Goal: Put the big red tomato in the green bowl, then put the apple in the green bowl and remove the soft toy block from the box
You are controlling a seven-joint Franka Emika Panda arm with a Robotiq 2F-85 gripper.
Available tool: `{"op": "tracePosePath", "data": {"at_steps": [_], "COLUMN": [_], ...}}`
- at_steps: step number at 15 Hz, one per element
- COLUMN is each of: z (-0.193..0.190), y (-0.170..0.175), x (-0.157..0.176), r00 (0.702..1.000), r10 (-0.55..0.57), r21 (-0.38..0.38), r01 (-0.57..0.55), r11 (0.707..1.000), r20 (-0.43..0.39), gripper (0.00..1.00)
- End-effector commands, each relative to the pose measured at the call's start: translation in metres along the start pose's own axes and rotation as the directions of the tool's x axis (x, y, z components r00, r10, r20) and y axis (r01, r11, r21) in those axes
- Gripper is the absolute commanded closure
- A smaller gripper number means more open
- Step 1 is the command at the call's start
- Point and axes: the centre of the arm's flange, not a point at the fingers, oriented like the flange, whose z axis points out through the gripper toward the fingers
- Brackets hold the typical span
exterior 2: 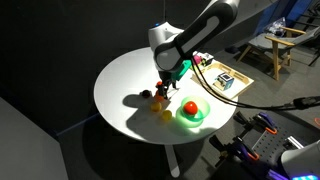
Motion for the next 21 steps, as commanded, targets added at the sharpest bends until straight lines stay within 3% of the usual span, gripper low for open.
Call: {"op": "tracePosePath", "data": {"at_steps": [1, 15, 21], "z": [-0.003, 0.012, 0.015], "y": [-0.01, -0.048, -0.05], "x": [0.017, 0.034, 0.027], "r00": [0.997, 0.97, 0.974], "r10": [-0.079, -0.243, -0.224], "r21": [-0.023, -0.017, -0.01], "r01": [0.079, 0.243, 0.224], "r11": [0.997, 0.97, 0.974], "r20": [0.017, -0.023, -0.02], "gripper": [0.0, 0.0, 0.0]}}
